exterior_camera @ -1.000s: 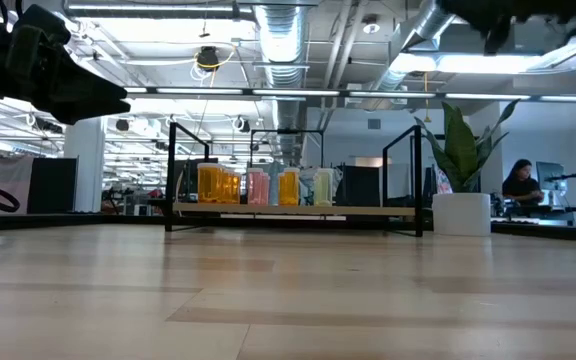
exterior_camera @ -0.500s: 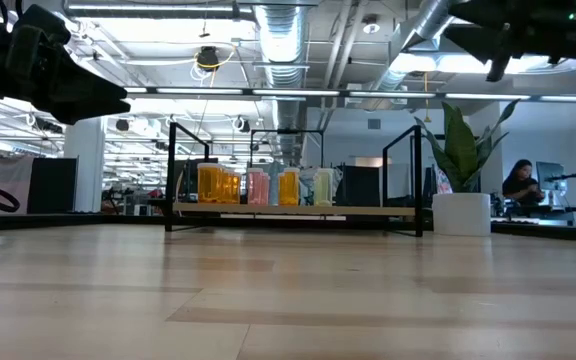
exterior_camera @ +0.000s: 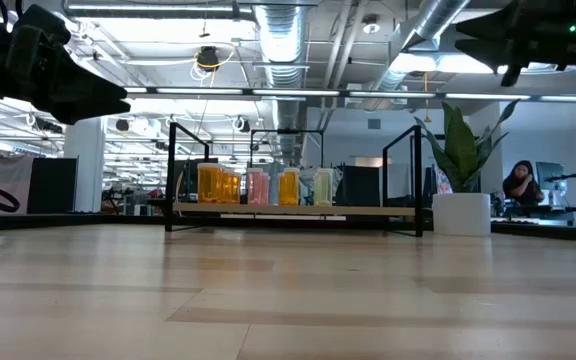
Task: Pick and place medicine bottles onto shelf by color
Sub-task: Return to Home Position
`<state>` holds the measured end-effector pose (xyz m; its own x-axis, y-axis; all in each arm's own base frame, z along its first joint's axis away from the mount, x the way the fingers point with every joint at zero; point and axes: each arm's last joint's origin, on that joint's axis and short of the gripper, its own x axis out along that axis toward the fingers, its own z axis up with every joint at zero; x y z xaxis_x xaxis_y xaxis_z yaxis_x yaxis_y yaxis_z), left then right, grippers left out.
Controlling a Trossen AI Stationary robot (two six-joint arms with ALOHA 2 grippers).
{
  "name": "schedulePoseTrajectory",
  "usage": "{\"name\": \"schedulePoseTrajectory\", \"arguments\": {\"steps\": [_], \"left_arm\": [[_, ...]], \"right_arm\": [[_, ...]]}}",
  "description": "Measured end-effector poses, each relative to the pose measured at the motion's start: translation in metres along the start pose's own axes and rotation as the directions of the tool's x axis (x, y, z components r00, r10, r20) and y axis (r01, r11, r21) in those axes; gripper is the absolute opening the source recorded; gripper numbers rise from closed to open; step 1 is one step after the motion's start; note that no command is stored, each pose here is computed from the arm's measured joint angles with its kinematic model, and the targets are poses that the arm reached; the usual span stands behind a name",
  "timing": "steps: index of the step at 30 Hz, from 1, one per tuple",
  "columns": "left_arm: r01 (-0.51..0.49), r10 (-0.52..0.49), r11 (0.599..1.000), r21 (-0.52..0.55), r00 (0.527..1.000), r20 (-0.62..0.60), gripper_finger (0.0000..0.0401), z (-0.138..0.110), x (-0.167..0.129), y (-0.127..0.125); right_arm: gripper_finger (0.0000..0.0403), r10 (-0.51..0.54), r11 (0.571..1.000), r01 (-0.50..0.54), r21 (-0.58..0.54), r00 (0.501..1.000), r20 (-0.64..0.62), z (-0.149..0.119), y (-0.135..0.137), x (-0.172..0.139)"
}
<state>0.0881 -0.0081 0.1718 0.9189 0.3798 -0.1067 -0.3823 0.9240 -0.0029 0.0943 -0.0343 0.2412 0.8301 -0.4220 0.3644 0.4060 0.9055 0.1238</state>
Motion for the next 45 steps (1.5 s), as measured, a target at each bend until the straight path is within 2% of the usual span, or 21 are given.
{"name": "schedulePoseTrajectory", "arguments": {"steps": [5, 10, 15, 24, 28, 35, 41, 45], "left_arm": [[0.0, 0.0, 1.0, 0.0, 1.0, 0.0, 0.0273, 0.0, 0.0, 0.0], [0.0, 0.0, 1.0, 0.0, 1.0, 0.0, 0.0273, 0.0, 0.0, 0.0], [0.0, 0.0, 1.0, 0.0, 1.0, 0.0, 0.0273, 0.0, 0.0, 0.0], [0.0, 0.0, 1.0, 0.0, 1.0, 0.0, 0.0273, 0.0, 0.0, 0.0], [0.0, 0.0, 1.0, 0.0, 1.0, 0.0, 0.0273, 0.0, 0.0, 0.0], [0.0, 0.0, 1.0, 0.0, 1.0, 0.0, 0.0273, 0.0, 0.0, 0.0], [0.0, 0.0, 1.0, 0.0, 1.0, 0.0, 0.0273, 0.0, 0.0, 0.0], [0.0, 0.0, 1.0, 0.0, 1.0, 0.0, 0.0273, 0.0, 0.0, 0.0]], "right_arm": [[0.0225, -0.074, 0.997, 0.074, -0.026, 0.997, 0.029, 0.004, -0.01, -0.003], [0.0225, -0.049, 0.997, 0.051, -0.056, 0.998, 0.031, 0.005, -0.014, -0.006], [0.0225, -0.046, 0.997, 0.045, -0.059, 0.999, -0.019, 0.001, -0.014, -0.011], [0.0225, -0.056, 0.998, 0.055, -0.014, 0.993, -0.106, -0.006, -0.015, -0.019], [0.0225, -0.054, 0.999, 0.053, -0.011, 0.995, -0.089, -0.006, -0.015, -0.02], [0.0225, -0.014, 0.999, 0.014, 0.048, 1.0, -0.006, -0.033, -0.018, -0.023], [0.0225, -0.011, 0.999, 0.012, 0.035, 1.0, -0.023, -0.035, -0.018, -0.023], [0.0225, -0.021, 1.0, 0.022, 0.022, 0.996, -0.083, -0.04, -0.019, -0.023]]}}
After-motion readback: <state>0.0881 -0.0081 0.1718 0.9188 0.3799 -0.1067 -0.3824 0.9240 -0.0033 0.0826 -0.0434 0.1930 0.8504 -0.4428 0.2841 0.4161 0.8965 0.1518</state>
